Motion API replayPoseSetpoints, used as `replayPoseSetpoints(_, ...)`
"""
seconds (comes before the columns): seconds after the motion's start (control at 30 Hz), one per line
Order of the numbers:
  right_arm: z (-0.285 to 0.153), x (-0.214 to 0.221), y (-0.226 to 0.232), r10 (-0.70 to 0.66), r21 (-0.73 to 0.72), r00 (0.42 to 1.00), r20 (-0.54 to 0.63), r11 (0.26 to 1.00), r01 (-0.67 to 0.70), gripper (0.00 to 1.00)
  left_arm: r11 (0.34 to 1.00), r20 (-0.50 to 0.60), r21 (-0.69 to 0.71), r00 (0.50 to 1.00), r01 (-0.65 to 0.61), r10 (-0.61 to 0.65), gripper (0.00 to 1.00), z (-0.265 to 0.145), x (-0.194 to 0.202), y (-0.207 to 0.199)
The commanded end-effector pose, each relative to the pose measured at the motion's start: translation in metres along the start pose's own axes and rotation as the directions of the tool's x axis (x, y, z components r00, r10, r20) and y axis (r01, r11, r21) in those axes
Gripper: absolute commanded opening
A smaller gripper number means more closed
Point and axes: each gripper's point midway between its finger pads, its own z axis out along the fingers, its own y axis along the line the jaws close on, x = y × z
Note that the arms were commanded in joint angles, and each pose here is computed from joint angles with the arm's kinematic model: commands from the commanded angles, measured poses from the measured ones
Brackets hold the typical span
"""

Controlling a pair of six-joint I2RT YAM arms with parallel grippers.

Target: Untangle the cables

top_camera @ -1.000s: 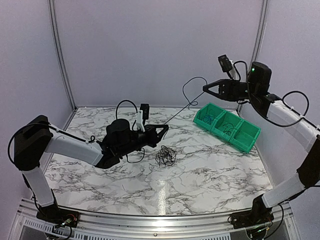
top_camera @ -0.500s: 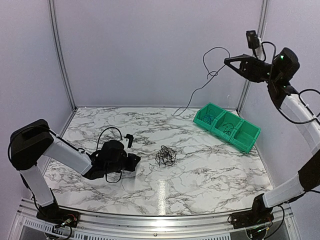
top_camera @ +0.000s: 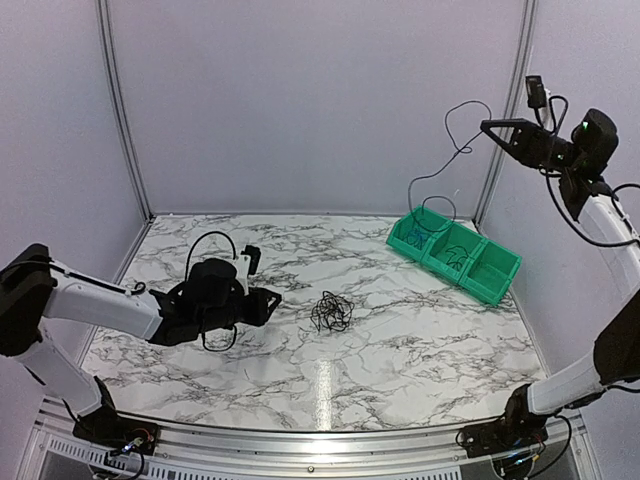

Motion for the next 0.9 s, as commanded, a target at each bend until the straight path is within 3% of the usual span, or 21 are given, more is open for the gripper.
replayPoseSetpoints(0.0,-0.028,0.008,-0.032,-0.004,0.185,1.000,0.012,0.983,0.002,0.00,0.996,0.097,0.081,0.995,-0.032,0.024,0.32,-0.026,-0.067,-0.039)
replayPoseSetpoints(0.2,-0.065,0.038,-0.077,-0.030,0.439,0.998,-0.048,0.897,0.048,0.00,0.997,0.228,0.075,0.974,-0.017,0.000,0.53,-0.065,-0.151,-0.065)
replayPoseSetpoints(0.33,-0.082,0.062,-0.099,-0.042,0.565,0.990,-0.131,0.818,0.110,0.00,0.999,0.318,0.042,0.948,-0.033,0.018,0.60,-0.077,-0.194,-0.074)
replayPoseSetpoints(0.53,-0.109,0.086,-0.123,-0.016,0.711,0.974,-0.226,0.681,0.176,0.00,0.977,0.301,-0.045,0.929,-0.210,0.214,0.60,-0.066,-0.183,-0.066)
replayPoseSetpoints(0.7,-0.143,0.105,-0.145,0.050,0.813,0.940,-0.339,0.518,0.266,0.00,0.950,0.278,-0.140,0.910,-0.280,0.309,0.62,-0.075,-0.159,-0.046)
replayPoseSetpoints(0.87,-0.173,0.130,-0.160,0.146,0.853,0.894,-0.424,0.397,0.340,0.00,0.959,0.306,-0.103,0.909,-0.265,0.284,0.63,-0.081,-0.168,-0.053)
